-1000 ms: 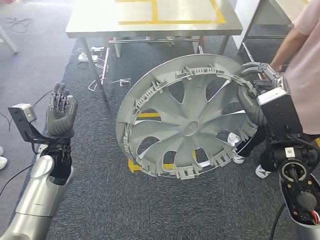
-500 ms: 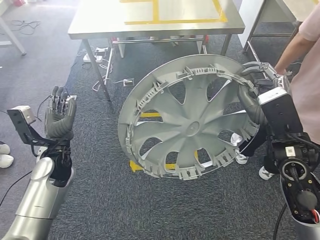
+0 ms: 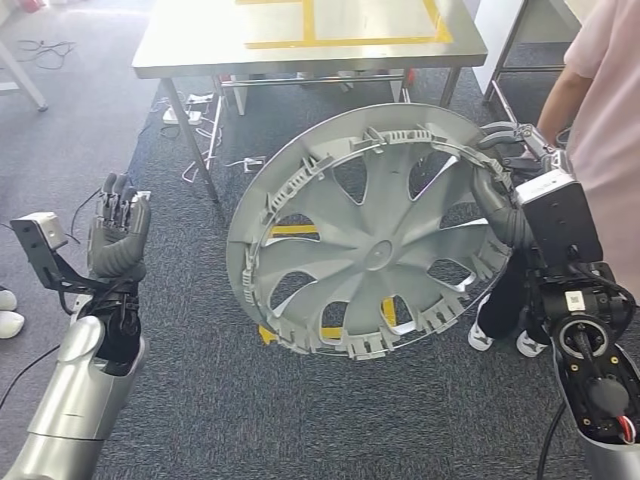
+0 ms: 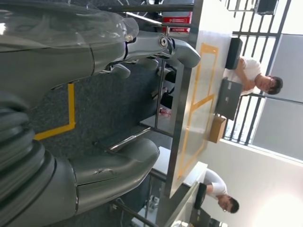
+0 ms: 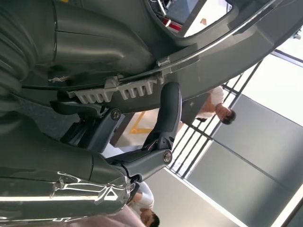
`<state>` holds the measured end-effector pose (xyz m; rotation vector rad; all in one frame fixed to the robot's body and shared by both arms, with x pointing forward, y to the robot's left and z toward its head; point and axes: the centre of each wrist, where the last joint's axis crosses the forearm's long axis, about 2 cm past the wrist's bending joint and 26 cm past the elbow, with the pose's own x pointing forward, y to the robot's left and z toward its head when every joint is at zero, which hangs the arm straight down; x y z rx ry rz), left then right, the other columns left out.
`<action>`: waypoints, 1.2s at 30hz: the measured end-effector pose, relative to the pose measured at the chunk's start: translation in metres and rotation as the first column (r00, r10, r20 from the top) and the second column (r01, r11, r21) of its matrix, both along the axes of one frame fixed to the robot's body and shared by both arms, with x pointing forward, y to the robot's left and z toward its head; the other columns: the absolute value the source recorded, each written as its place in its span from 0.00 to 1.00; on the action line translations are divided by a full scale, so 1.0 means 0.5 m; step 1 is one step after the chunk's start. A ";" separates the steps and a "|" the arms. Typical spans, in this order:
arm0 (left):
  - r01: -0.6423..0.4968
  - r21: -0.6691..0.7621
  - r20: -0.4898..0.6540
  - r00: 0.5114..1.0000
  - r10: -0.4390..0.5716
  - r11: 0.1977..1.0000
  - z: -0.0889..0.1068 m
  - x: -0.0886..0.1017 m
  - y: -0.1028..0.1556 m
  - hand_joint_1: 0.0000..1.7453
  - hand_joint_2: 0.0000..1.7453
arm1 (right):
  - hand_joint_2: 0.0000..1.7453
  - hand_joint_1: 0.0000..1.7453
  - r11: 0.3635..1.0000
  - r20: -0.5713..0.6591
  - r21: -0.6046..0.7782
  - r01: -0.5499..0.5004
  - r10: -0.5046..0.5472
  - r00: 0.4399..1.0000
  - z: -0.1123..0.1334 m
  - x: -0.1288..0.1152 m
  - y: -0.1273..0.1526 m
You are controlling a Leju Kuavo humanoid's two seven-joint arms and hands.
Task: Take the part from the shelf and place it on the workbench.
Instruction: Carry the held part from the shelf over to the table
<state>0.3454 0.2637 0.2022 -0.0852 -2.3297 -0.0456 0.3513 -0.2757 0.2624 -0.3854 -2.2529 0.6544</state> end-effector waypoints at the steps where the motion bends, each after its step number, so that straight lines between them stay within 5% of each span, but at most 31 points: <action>1: 0.002 0.000 -0.002 1.000 -0.002 1.000 0.000 0.000 0.000 0.00 1.00 | 1.00 1.00 1.000 -0.001 0.000 0.001 -0.001 1.000 0.000 0.000 0.000; 36: 0.026 0.012 0.019 0.999 -0.027 1.000 0.007 0.019 -0.002 0.00 1.00 | 1.00 1.00 1.000 0.010 -0.002 0.002 -0.002 1.000 -0.007 0.007 0.000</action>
